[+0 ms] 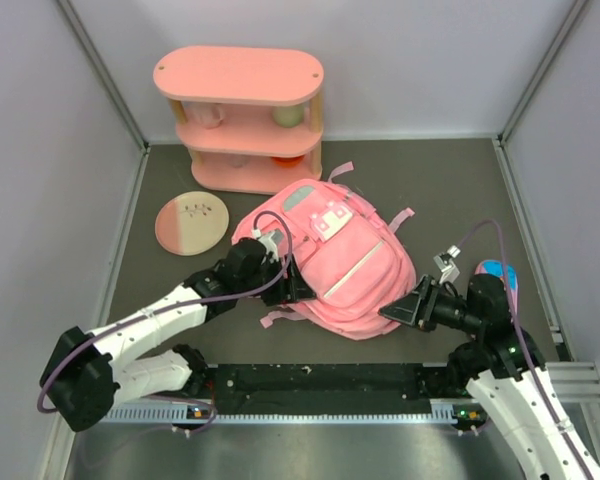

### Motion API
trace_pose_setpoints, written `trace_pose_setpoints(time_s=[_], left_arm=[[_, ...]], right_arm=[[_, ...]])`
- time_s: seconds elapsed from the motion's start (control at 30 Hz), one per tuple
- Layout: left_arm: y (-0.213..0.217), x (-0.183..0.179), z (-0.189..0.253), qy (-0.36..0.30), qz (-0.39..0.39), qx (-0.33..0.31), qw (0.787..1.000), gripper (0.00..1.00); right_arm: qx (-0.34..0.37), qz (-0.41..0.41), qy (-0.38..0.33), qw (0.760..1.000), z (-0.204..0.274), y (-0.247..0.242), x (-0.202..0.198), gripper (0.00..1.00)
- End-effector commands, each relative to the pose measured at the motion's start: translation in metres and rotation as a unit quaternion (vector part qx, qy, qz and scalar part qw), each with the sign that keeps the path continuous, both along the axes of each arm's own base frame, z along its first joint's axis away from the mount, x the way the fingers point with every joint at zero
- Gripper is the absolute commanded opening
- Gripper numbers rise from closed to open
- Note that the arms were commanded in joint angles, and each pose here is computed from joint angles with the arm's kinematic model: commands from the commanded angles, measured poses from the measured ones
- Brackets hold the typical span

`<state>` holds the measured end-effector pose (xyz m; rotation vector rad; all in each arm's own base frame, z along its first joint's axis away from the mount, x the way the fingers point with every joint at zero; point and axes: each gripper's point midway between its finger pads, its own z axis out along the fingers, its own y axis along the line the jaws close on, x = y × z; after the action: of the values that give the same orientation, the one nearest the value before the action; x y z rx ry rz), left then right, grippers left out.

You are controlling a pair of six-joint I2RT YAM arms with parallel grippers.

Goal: Pack the student bag
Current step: Adjust the student bag at the center of the board.

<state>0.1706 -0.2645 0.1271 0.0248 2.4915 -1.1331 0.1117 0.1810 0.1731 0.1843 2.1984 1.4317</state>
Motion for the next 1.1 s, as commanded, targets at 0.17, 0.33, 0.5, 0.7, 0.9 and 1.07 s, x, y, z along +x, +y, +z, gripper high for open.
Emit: trace_pose_setpoints(time_s=[0.17,0.33,0.5,0.7,0.9,1.07], left_arm=[[-0.043,0.03,0.066,-0.05,0.0,-0.105,0.993,0.65],[-0.048,0.035,0.069,-0.053,0.002,-0.104,0.993,0.61],[-0.053,0.035,0.07,-0.048,-0.003,-0.105,0.993,0.6],[-0.058,0.034,0.08,-0.058,-0.008,-0.119,0.991,0.61],[-0.061,0.031,0.085,-0.063,-0.019,-0.126,0.99,0.62],[-0.06,0.027,0.08,-0.06,-0.028,-0.12,0.991,0.66]], right_arm=[[-0.051,0.058,0.01,0.997,-0.004,0.003,-0.023,0.48],[-0.087,0.057,0.024,0.994,-0.018,0.008,-0.018,0.49],[-0.102,-0.001,0.028,0.994,-0.03,0.018,0.004,0.49],[-0.082,-0.132,-0.032,0.987,-0.012,0.009,0.059,0.49],[-0.125,-0.204,-0.066,0.969,-0.012,-0.002,0.098,0.47],[-0.162,-0.247,-0.075,0.952,-0.014,-0.015,0.114,0.46]])
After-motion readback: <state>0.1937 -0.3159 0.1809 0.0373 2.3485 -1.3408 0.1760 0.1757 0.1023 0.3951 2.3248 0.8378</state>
